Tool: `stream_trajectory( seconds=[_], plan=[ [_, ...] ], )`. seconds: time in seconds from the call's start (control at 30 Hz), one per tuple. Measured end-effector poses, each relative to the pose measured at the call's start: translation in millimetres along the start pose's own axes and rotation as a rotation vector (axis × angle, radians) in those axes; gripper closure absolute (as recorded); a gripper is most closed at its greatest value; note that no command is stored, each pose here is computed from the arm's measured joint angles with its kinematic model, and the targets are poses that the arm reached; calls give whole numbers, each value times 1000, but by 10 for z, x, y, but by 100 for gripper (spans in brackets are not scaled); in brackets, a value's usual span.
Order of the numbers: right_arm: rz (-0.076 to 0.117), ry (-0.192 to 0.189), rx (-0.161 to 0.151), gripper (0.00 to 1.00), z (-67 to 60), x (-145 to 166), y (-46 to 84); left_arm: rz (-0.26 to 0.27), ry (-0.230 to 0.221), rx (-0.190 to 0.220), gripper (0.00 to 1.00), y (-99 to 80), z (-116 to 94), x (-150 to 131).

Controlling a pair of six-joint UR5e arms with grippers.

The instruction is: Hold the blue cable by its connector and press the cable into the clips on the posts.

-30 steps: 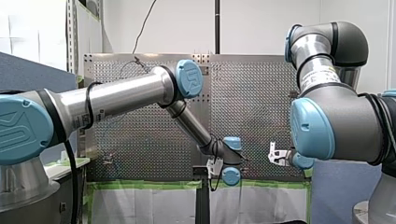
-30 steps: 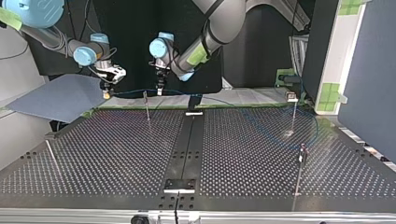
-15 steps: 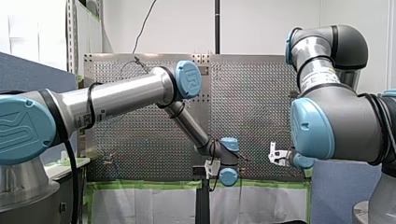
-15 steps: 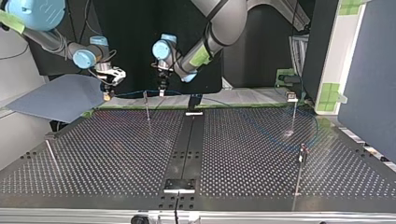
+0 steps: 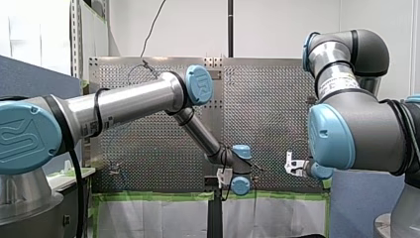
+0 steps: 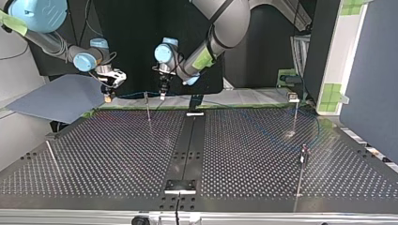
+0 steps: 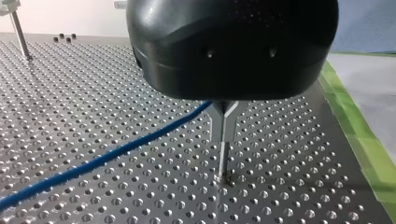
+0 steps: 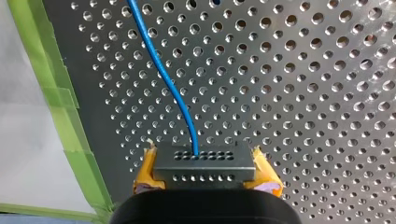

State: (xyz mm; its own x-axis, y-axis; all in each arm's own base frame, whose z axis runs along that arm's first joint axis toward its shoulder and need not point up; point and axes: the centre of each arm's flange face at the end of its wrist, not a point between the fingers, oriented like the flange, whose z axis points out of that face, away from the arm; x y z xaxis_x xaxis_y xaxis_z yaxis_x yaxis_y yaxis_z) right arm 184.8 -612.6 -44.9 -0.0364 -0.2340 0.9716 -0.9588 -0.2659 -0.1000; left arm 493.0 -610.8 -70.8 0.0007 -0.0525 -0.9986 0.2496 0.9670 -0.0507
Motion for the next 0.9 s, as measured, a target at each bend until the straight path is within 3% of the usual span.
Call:
stream_trajectory(
  seconds=[0.33, 0.63, 0.9],
  plan=[
    [-1, 5, 2, 100, 41, 39, 3, 33, 51, 9, 100, 17, 46, 309],
    [-4, 27, 4, 100, 130, 133, 31, 26, 36, -9, 100, 60, 307, 158],
    [-1, 40, 1, 100, 271, 296, 90, 36, 48, -17, 100, 135, 401, 113]
  ],
)
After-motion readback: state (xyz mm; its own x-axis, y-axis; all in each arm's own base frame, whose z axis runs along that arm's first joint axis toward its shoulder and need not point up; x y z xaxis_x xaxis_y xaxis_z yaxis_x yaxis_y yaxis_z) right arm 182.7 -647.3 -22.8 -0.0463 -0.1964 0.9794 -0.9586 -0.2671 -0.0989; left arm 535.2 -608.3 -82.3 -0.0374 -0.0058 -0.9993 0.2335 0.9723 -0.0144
